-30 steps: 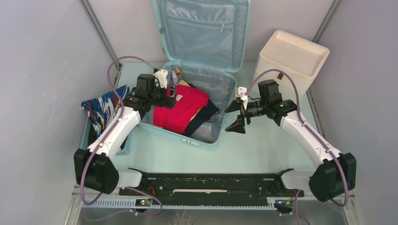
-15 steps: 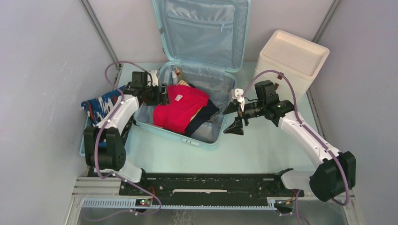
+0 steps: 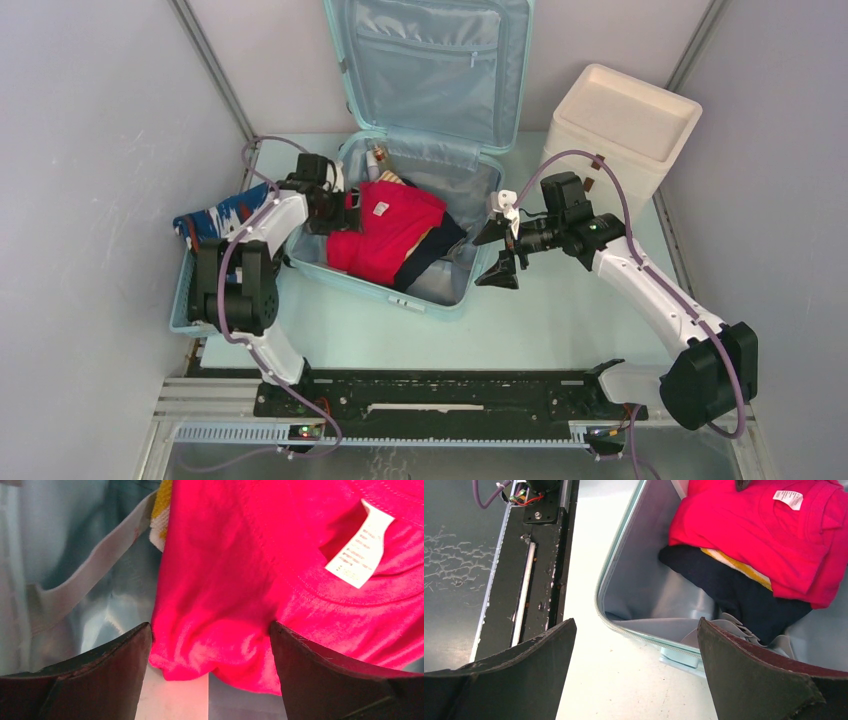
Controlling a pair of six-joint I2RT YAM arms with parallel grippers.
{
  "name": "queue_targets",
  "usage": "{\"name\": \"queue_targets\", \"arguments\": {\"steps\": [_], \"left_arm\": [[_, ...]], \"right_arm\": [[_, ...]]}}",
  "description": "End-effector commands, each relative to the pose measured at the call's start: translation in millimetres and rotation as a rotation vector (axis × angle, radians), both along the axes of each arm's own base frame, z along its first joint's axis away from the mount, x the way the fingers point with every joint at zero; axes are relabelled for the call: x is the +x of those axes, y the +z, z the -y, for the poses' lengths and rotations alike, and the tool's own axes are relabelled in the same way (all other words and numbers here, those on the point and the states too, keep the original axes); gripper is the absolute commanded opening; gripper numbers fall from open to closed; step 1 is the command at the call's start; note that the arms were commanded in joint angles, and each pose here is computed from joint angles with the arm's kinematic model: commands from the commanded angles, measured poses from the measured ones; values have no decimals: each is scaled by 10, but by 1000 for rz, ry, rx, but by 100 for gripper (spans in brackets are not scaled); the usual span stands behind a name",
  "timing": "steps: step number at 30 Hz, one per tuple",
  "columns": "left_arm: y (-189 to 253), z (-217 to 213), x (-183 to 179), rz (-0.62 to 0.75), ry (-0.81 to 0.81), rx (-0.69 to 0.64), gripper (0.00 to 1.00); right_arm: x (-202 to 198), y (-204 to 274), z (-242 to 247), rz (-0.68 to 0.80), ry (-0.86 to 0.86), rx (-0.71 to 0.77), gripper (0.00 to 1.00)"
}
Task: Open, take out, and arrange the luggage
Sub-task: Pick up the clothes from the luggage.
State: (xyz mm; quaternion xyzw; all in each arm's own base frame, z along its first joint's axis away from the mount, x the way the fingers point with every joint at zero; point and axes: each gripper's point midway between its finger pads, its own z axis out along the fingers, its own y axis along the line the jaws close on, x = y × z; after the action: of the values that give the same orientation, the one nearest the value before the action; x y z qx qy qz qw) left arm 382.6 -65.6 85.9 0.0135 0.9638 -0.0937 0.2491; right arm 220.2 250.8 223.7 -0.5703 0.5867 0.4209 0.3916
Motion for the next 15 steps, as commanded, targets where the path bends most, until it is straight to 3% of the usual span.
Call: {"name": "queue_targets", "arguments": {"steps": [1,5,7,12,15], "left_arm": [[-14,65,70,-28,-31,-26,91],[-62,136,54,-56,-49,-63,91],[-55,191,45,-62,-56,-94,85],[26,256,72,-51,-67,-130,57],[209,274,102,-1,-67,-140,29]], "right_arm": [[-19,25,-19,14,11,5,100],[-25,33,-17,16,11,6,100],[-28,42,-16,18,12,8,100],[-27,45,-11,21,10,7,100],[-21,51,-4,24,8,9,100]]}}
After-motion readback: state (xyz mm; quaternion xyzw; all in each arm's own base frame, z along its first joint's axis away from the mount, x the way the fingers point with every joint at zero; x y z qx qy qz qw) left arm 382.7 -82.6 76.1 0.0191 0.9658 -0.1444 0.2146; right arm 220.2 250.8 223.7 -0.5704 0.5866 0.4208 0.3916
